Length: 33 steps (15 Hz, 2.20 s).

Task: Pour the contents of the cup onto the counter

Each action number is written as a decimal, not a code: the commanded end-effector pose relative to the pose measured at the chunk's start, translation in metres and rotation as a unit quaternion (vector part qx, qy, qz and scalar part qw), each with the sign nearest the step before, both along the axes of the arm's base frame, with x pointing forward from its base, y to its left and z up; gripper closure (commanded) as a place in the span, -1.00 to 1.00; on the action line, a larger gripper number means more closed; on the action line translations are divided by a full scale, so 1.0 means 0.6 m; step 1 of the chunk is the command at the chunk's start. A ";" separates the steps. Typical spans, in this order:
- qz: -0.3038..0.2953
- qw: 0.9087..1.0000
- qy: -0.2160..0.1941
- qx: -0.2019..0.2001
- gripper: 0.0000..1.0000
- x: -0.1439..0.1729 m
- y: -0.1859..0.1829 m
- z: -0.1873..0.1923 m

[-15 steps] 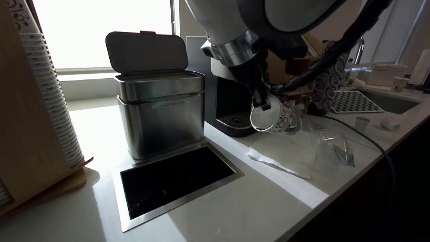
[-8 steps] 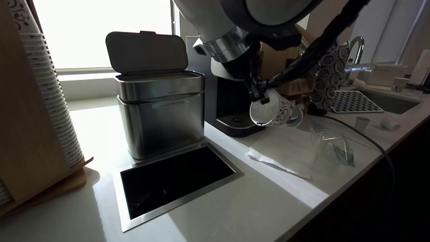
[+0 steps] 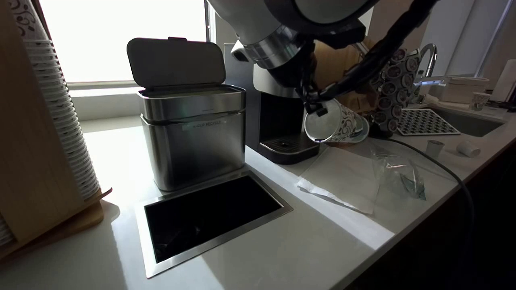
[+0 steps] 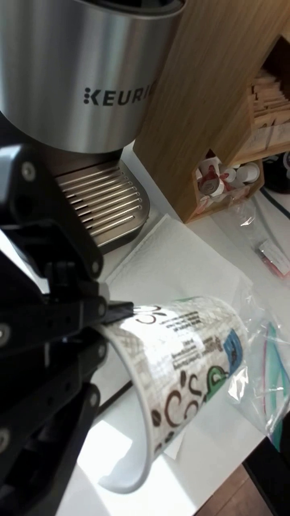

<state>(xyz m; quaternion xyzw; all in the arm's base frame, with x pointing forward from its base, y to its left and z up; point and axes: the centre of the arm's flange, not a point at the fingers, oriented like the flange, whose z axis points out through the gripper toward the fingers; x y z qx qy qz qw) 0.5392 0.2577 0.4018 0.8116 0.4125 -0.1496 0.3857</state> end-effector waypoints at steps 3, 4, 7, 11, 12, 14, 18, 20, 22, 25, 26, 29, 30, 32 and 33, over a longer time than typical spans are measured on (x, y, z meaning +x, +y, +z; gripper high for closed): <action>0.036 0.997 0.022 -0.062 0.98 -0.011 0.025 0.010; 0.040 0.997 0.023 -0.068 0.98 -0.013 0.027 0.011; 0.054 0.994 0.032 -0.087 0.98 -0.018 0.035 0.010; 0.070 0.991 0.037 -0.104 0.98 -0.019 0.043 0.010; 0.074 0.991 0.039 -0.108 0.98 -0.019 0.046 0.009; 0.083 0.989 0.040 -0.115 0.98 -0.018 0.050 0.009; 0.103 0.985 0.048 -0.132 0.98 -0.017 0.062 0.008; 0.109 0.983 0.049 -0.137 0.98 -0.017 0.067 0.008; 0.116 0.982 0.050 -0.142 0.98 -0.016 0.071 0.008; 0.126 0.979 0.053 -0.148 0.98 -0.013 0.078 0.010; 0.130 0.979 0.055 -0.150 0.98 -0.013 0.081 0.010; 0.147 0.974 0.064 -0.161 0.98 -0.011 0.091 0.008; 0.154 0.972 0.066 -0.165 0.98 -0.009 0.094 0.007; 0.168 0.968 0.072 -0.175 0.98 -0.007 0.102 0.005; 0.175 0.965 0.076 -0.181 0.98 -0.006 0.106 0.004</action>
